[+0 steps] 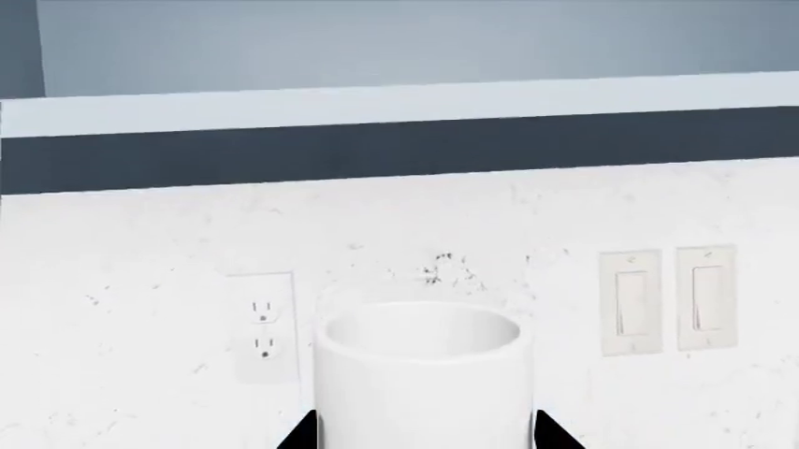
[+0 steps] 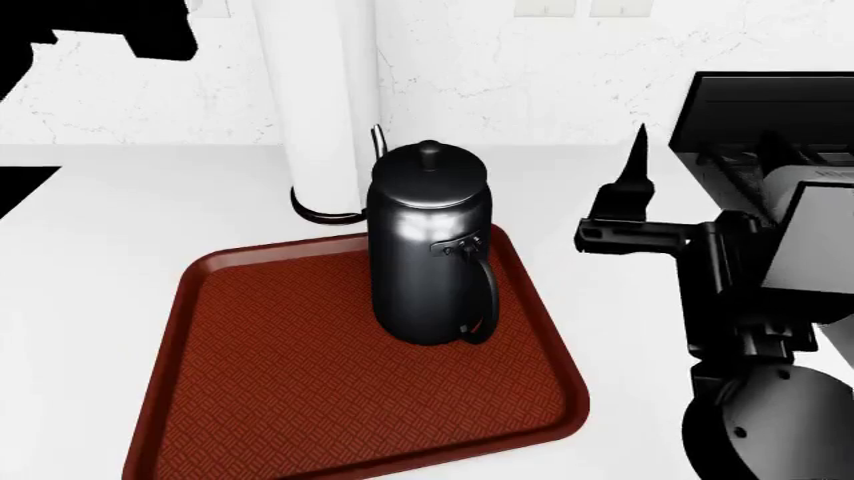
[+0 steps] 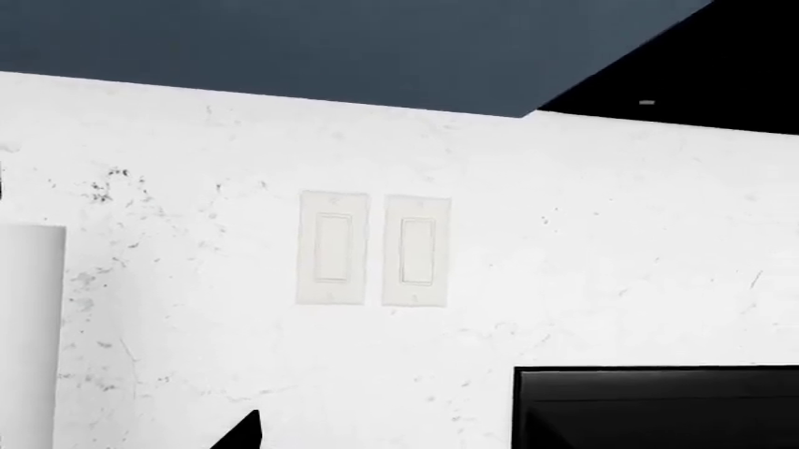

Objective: Pick the kettle from the counter and place it on the tray. Then pick the mug from the cabinet and place it on the tray. Then close the cabinet doors.

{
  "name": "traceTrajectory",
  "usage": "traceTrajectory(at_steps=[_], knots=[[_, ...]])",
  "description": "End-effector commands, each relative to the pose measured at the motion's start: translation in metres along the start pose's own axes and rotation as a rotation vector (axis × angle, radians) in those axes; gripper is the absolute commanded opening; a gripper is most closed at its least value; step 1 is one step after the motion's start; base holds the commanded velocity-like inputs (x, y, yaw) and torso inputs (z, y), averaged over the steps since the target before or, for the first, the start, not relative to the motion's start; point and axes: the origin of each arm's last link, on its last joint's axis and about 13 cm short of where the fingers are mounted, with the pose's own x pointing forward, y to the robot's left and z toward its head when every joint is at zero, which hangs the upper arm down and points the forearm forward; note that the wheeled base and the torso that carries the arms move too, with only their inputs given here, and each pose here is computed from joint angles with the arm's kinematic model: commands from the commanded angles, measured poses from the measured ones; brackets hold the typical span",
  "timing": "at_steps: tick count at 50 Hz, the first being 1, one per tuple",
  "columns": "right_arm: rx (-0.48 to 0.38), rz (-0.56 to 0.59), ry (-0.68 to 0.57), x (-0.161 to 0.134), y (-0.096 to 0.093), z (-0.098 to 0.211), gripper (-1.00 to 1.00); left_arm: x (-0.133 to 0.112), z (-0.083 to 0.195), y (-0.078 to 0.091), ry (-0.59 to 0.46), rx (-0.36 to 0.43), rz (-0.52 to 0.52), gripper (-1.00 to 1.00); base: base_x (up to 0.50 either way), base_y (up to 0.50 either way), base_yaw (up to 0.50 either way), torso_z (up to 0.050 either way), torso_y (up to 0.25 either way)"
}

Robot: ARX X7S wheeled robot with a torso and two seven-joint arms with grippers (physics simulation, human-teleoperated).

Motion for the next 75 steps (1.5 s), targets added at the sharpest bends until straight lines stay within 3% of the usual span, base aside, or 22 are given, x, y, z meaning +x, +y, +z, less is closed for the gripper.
traceTrajectory(at_steps=[1, 3, 5, 17, 33, 44, 63, 75], knots=[[0.015, -0.040, -0.031, 0.005, -0.004, 0.010, 1.00, 0.008, -0.032, -0.002, 0.052, -0.009, 0.007, -1.00, 0.00, 0.00, 0.00, 0.000, 0.000], [0.070, -0.057, -0.069, 0.009, -0.007, 0.017, 1.00, 0.012, -0.040, -0.003, 0.061, -0.011, 0.010, -1.00, 0.00, 0.00, 0.00, 0.000, 0.000], [0.069, -0.061, -0.074, 0.012, -0.010, 0.022, 1.00, 0.016, -0.049, -0.004, 0.081, -0.015, 0.002, -1.00, 0.00, 0.00, 0.00, 0.000, 0.000], [0.002, -0.069, -0.050, 0.016, -0.015, 0.030, 1.00, 0.024, -0.088, -0.010, 0.164, -0.043, -0.024, -1.00, 0.00, 0.00, 0.00, 0.000, 0.000], [-0.020, -0.065, -0.063, 0.019, -0.012, 0.032, 1.00, 0.008, -0.123, -0.010, 0.237, -0.050, -0.002, -1.00, 0.00, 0.00, 0.00, 0.000, 0.001], [-0.024, -0.050, -0.067, 0.020, -0.008, 0.030, 1.00, -0.012, -0.138, -0.007, 0.240, -0.048, 0.003, -1.00, 0.00, 0.00, 0.00, 0.000, 0.000], [-0.018, -0.048, -0.058, 0.018, -0.008, 0.026, 1.00, -0.027, -0.161, -0.013, 0.174, 0.001, -0.057, -1.00, 0.00, 0.00, 0.00, 0.000, 0.000], [-0.011, -0.042, -0.057, 0.018, -0.006, 0.026, 1.00, -0.035, -0.174, -0.013, 0.185, -0.018, -0.082, -1.00, 0.00, 0.00, 0.00, 0.000, 0.001]])
